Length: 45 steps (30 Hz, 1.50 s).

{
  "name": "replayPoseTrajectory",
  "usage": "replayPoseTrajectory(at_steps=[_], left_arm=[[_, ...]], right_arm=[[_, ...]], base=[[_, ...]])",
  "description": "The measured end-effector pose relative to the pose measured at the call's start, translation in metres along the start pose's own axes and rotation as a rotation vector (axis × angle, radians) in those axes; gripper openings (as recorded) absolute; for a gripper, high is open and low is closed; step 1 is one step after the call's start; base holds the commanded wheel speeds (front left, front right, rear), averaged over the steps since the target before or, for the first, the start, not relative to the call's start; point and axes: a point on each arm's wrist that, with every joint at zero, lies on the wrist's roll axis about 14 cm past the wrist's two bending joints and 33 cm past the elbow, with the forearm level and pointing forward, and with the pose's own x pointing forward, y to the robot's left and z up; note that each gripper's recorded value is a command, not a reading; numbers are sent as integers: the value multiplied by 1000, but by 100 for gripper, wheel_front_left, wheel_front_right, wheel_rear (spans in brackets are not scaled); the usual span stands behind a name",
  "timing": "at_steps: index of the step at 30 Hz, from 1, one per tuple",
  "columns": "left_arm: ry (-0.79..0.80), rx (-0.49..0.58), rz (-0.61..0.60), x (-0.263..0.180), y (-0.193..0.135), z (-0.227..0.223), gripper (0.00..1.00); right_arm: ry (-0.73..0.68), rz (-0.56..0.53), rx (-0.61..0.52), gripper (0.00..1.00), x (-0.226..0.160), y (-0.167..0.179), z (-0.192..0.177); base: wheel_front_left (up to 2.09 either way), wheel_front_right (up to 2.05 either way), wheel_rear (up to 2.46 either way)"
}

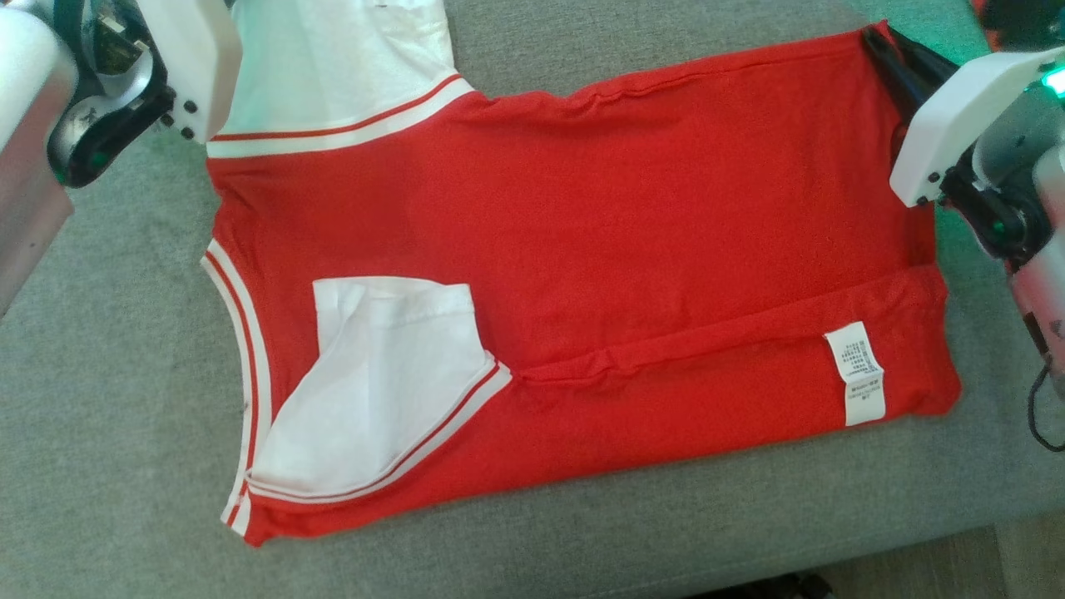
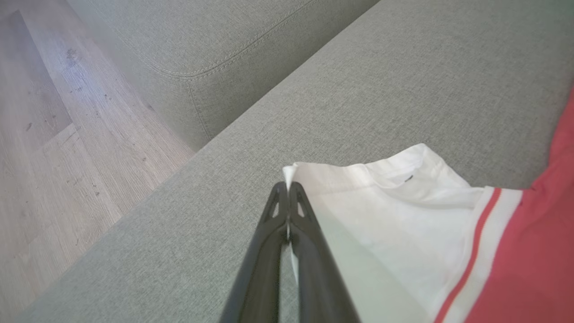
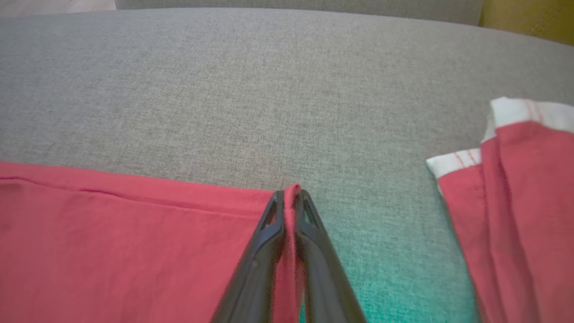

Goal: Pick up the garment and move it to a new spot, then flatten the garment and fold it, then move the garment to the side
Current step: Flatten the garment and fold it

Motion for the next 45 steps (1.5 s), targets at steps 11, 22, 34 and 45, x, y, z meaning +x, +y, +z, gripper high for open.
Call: replayPoseTrajectory(at_steps=[11,22,34,45], left_arm=[[-188,88,70,-12,20,38,0],[-354,-8,79,-42,17,60,0],[-442,-35,59,-99,-26,36,0],[-429,-131,72,-142,-71,-12,0]], right_arm=[[-167,-28,12,0,-2,-13,43],[-305,-38,103,0,-16,-27,71],[-342,3,184,0,-49,-15,44],[-380,24,206,0,-75,-1,26]], base=[[0,0,0],[0,0,0],[0,0,0],[0,0,0]])
